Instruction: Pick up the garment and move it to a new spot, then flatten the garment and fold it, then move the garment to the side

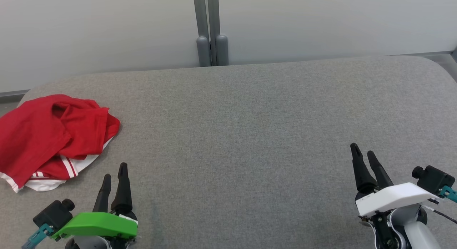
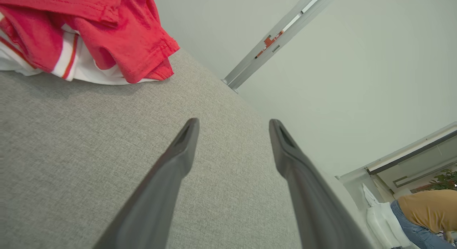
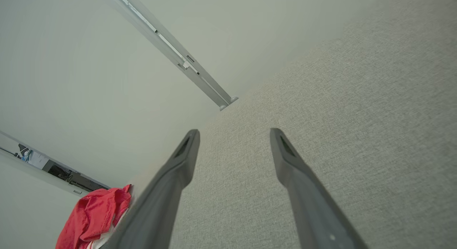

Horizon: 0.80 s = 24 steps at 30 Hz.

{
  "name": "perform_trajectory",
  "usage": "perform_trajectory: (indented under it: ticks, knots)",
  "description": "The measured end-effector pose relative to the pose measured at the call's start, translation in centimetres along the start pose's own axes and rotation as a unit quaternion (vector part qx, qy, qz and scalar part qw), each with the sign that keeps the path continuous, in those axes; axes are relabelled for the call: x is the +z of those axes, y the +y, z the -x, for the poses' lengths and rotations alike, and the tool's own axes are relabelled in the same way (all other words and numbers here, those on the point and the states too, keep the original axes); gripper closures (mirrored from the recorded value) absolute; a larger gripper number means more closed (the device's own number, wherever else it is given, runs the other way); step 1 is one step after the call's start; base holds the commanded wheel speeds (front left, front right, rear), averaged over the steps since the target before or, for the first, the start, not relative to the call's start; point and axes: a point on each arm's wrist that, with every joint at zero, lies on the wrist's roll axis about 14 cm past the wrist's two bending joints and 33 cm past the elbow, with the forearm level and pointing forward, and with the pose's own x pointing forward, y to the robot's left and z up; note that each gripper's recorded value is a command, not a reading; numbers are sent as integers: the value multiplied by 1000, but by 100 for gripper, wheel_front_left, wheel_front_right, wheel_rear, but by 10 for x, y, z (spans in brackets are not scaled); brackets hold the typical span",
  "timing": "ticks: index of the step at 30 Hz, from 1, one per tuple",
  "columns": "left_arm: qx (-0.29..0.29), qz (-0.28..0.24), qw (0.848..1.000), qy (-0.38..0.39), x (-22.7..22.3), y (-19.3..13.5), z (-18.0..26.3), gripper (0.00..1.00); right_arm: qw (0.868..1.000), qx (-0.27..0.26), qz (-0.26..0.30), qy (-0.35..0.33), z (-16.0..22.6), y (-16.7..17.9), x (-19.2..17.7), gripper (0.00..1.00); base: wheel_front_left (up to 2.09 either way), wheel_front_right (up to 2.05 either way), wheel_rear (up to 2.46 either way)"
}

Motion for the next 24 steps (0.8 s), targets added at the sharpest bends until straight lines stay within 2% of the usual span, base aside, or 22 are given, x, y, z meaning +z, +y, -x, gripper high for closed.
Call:
perform_trajectory:
  ticks: [11, 24]
  knots:
    - [-7, -91, 996, 3, -5, -1, 4, 0, 996, 6, 86, 8, 0, -2, -5, 0, 0, 0, 0]
    - [-17, -176, 984, -5, -3, -3, 6, 0, 987, 10, 160, 10, 2, -4, -8, 0, 0, 0, 0]
